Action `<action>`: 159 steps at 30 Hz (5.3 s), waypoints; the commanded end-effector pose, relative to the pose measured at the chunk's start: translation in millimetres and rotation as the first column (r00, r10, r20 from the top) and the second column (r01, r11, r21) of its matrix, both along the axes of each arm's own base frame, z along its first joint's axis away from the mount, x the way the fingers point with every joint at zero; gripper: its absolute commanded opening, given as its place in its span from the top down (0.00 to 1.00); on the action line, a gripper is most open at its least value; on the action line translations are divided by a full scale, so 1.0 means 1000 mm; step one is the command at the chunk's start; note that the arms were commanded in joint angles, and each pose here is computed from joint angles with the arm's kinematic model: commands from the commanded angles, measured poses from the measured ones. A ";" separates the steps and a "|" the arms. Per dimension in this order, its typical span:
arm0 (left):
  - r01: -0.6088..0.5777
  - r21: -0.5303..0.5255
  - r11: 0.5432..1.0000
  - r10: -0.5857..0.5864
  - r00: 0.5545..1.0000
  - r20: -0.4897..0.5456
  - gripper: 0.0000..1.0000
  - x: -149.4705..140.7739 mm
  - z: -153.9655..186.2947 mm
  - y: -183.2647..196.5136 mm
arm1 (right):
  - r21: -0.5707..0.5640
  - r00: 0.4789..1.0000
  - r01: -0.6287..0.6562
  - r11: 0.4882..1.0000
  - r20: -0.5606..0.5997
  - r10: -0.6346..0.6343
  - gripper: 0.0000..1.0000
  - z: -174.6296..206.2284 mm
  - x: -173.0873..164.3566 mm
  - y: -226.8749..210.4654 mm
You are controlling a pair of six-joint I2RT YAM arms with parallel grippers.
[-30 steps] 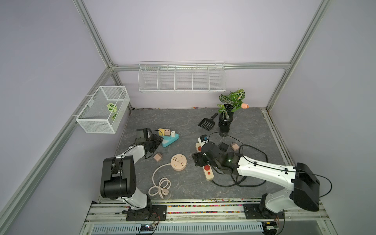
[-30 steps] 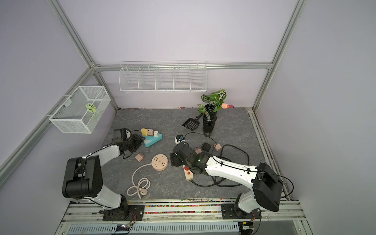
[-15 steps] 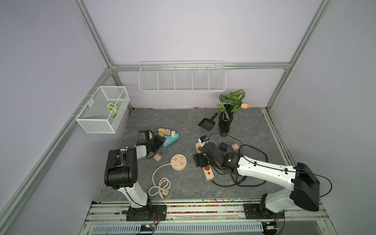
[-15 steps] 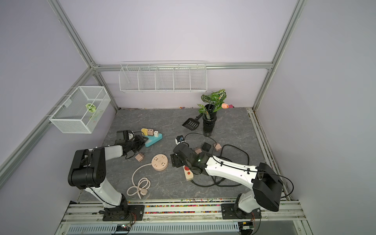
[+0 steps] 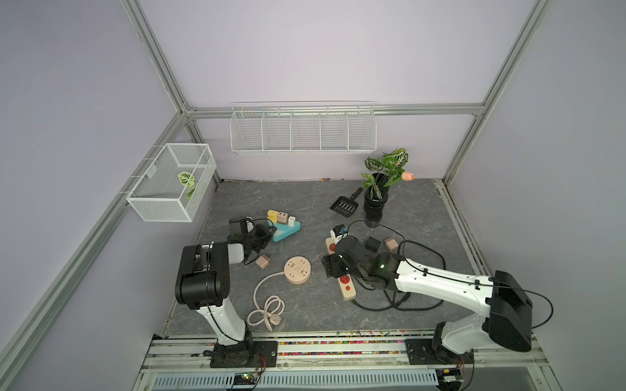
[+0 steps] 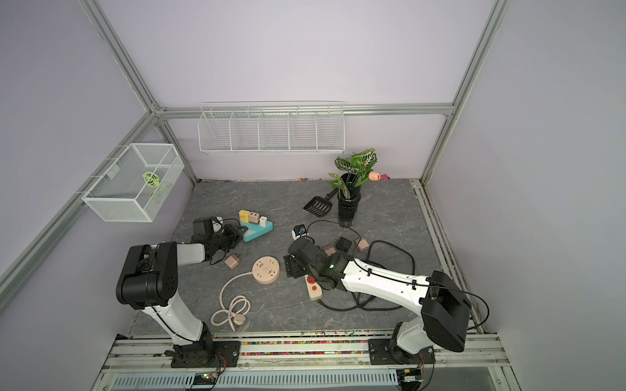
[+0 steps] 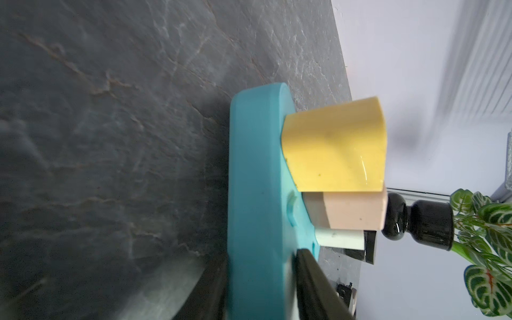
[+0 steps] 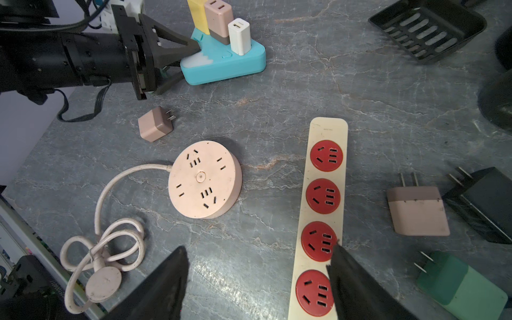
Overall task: Pull the plug off the socket
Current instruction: Pick up the socket from the center of the board, then remove the plug from the socket, then place the plug at the center of the board.
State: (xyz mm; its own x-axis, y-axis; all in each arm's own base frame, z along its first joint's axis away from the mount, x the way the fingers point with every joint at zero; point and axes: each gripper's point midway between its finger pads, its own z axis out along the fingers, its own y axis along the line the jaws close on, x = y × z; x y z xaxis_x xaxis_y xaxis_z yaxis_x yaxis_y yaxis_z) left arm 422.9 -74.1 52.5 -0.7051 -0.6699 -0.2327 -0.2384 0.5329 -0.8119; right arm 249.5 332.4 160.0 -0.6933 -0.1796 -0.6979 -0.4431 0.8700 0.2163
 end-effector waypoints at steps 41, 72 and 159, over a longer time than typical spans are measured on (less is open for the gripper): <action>0.364 -0.054 0.930 -0.367 0.927 -0.072 1.00 -0.035 -0.027 -0.076 | -0.169 0.968 -0.231 0.958 -0.138 0.209 0.38 -0.064 0.145 0.046; 0.337 0.099 0.936 -0.293 0.905 -0.309 1.00 -0.050 -0.077 -0.056 | 0.133 0.926 -0.258 0.957 -0.248 0.285 1.00 -0.056 0.170 0.069; 0.302 0.096 0.948 -0.275 0.934 -0.227 1.00 -0.045 -0.053 -0.059 | -0.190 0.979 0.091 0.978 -0.165 -0.123 0.60 -0.088 0.213 -0.023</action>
